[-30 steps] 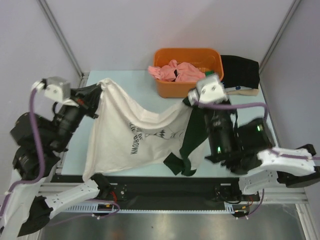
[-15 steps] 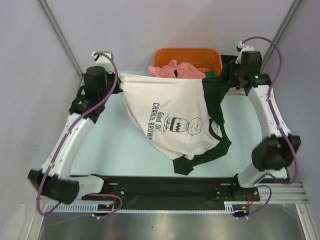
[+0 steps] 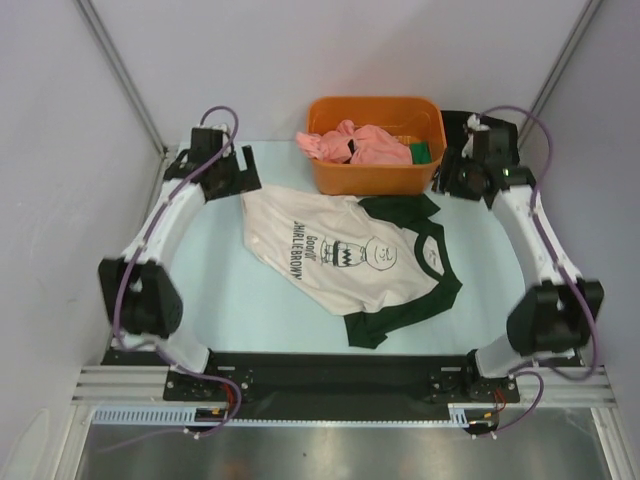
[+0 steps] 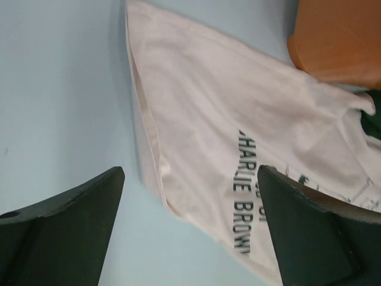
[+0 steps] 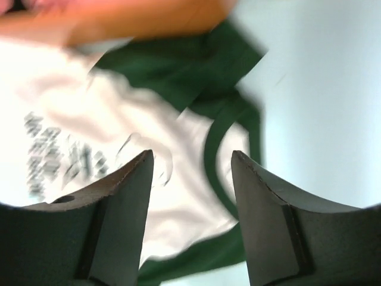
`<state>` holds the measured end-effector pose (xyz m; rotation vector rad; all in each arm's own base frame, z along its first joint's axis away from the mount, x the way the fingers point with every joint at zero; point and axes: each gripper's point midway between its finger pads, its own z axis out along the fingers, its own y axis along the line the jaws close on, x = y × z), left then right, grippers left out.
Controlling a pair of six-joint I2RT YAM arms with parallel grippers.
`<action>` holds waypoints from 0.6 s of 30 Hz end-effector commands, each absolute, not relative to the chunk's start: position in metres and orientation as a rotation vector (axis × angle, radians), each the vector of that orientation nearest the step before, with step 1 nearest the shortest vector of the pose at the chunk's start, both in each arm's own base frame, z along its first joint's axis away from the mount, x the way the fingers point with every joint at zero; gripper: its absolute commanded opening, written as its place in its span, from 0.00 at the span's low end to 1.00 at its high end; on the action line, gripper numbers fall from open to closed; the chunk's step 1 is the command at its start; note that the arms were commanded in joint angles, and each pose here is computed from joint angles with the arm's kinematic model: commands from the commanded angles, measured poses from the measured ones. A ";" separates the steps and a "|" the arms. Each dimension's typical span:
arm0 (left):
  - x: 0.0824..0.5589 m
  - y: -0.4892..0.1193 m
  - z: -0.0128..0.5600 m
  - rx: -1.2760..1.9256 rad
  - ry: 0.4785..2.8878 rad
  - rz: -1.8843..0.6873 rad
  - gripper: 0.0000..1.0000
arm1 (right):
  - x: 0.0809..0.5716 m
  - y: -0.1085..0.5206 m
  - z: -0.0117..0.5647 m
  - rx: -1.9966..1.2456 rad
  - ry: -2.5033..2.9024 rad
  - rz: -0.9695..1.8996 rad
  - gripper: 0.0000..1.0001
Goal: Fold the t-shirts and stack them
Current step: Flatten the tshirt out
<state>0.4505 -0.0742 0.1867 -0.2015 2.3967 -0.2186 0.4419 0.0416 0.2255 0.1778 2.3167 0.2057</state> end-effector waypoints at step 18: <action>0.480 -0.175 0.260 -0.101 2.071 -0.534 0.92 | 0.343 0.143 0.204 0.104 2.178 0.719 0.57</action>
